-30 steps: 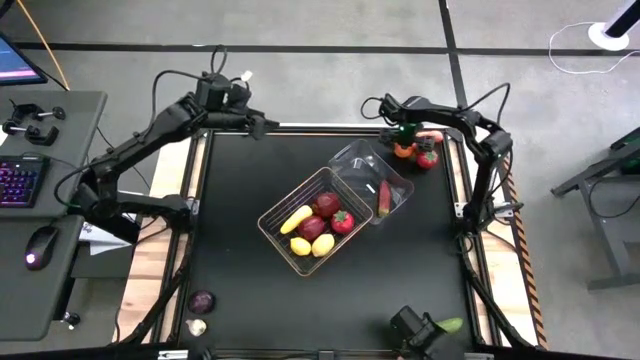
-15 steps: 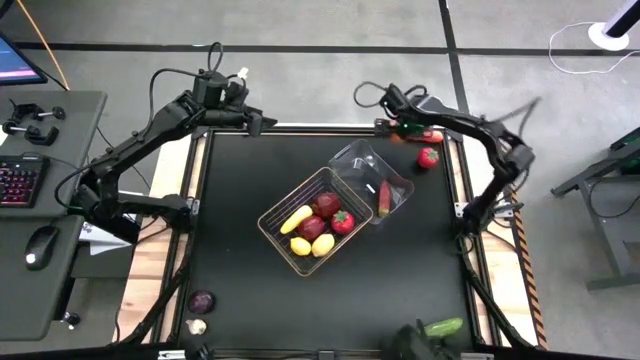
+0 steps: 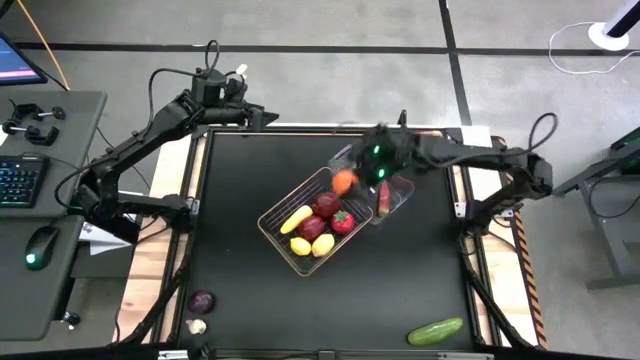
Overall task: Sort produce into baskets
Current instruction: Put the orange into the gold wire basket
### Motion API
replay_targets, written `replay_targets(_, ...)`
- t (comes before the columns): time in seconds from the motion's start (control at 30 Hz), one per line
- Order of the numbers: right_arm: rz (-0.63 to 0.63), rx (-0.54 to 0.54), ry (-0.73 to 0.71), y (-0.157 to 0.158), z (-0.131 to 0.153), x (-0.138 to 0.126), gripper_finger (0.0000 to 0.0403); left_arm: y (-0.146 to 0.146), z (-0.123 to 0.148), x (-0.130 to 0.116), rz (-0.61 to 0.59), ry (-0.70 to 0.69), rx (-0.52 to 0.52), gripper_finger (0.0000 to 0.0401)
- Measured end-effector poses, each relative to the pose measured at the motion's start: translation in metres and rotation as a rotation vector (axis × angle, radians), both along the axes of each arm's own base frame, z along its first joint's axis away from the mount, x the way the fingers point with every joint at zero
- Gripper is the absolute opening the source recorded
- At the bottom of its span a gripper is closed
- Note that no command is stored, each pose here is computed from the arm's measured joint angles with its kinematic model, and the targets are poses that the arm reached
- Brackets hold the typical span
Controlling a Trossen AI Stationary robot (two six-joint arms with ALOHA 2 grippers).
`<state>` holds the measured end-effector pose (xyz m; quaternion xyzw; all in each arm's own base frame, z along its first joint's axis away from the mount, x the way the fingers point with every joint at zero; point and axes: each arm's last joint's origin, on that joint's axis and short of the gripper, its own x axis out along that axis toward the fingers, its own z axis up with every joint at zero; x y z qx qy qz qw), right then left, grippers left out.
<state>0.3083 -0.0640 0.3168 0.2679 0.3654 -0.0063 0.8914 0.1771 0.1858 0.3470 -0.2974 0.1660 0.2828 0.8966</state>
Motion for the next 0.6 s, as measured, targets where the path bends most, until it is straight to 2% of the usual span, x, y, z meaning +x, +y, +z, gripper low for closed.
replay_targets(0.17, 0.162, -0.048, 0.029, 0.031, -0.02, 0.02, 0.0329, 0.003, 0.007, 0.002, 0.031, -0.085, 0.004, 0.0395)
replay_targets(0.33, 0.249, -0.09, -0.001, 0.042, -0.029, 0.032, 0.033, 0.002, 0.012, 0.004, 0.047, -0.177, -0.062, 0.0395)
replay_targets(0.47, 0.174, -0.022, 0.014, 0.042, -0.028, 0.033, 0.0335, -0.006, 0.026, 0.004, -0.149, -0.335, -0.15, 0.0395)
replay_targets(0.6, 0.025, 0.016, 0.044, 0.039, -0.028, 0.033, 0.0336, -0.023, 0.044, -0.002, -0.348, -0.431, -0.151, 0.0395)
